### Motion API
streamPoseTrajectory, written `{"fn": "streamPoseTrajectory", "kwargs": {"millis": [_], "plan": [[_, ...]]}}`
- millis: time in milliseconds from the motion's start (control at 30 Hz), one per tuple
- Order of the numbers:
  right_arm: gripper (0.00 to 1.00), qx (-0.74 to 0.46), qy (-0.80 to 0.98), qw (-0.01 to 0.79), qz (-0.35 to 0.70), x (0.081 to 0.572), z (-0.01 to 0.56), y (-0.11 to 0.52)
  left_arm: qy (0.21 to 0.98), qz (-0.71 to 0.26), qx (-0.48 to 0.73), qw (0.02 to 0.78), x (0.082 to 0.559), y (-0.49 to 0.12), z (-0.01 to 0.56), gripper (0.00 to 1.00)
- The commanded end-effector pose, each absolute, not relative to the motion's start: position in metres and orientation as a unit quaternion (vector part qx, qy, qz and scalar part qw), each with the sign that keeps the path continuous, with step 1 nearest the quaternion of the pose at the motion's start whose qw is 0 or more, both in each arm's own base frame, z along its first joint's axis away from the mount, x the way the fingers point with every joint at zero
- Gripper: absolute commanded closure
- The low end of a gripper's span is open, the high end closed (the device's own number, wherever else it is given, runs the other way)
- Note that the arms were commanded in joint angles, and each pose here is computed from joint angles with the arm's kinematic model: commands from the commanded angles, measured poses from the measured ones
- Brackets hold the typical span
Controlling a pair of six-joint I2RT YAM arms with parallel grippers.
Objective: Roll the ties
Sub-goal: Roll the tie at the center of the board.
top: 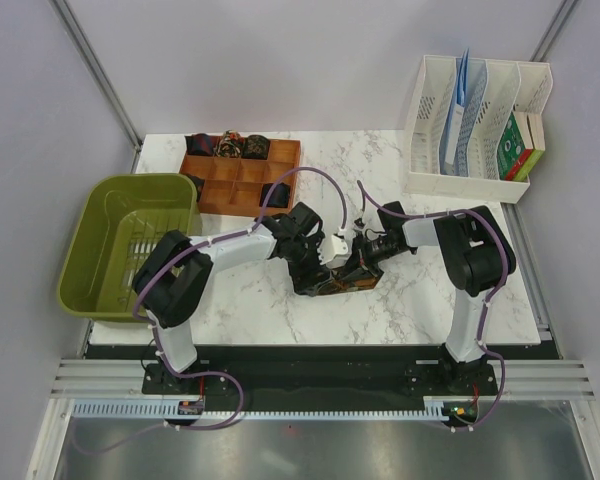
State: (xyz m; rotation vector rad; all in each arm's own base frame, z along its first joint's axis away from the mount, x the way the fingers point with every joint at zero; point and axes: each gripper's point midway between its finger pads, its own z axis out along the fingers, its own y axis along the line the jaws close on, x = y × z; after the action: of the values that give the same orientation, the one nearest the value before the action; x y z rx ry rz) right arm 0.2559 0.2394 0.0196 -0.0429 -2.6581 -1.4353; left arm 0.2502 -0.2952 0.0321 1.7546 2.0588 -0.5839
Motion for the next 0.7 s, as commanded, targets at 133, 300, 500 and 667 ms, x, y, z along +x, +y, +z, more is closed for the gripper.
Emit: {"fn": "streamPoseTrajectory", "kwargs": {"millis": [133, 300, 500, 667], "plan": [[1.0, 0.009, -0.926, 0.026, -0.377, 0.257, -0.019, 0.22, 0.723, -0.243, 0.607, 0.225, 0.261, -0.322, 0.055, 0.21], [1.0, 0.017, -0.927, 0.022, -0.375, 0.257, -0.019, 0.222, 0.709, -0.266, 0.606, 0.243, 0.265, -0.345, 0.074, 0.33], [1.0, 0.019, -0.924, 0.017, -0.382, 0.259, -0.016, 0.225, 0.699, -0.283, 0.616, 0.228, 0.253, -0.37, 0.068, 0.37], [1.0, 0.028, -0.914, 0.004, -0.405, 0.265, -0.003, 0.232, 0.704, -0.278, 0.624, 0.193, 0.239, -0.381, 0.039, 0.4]]}}
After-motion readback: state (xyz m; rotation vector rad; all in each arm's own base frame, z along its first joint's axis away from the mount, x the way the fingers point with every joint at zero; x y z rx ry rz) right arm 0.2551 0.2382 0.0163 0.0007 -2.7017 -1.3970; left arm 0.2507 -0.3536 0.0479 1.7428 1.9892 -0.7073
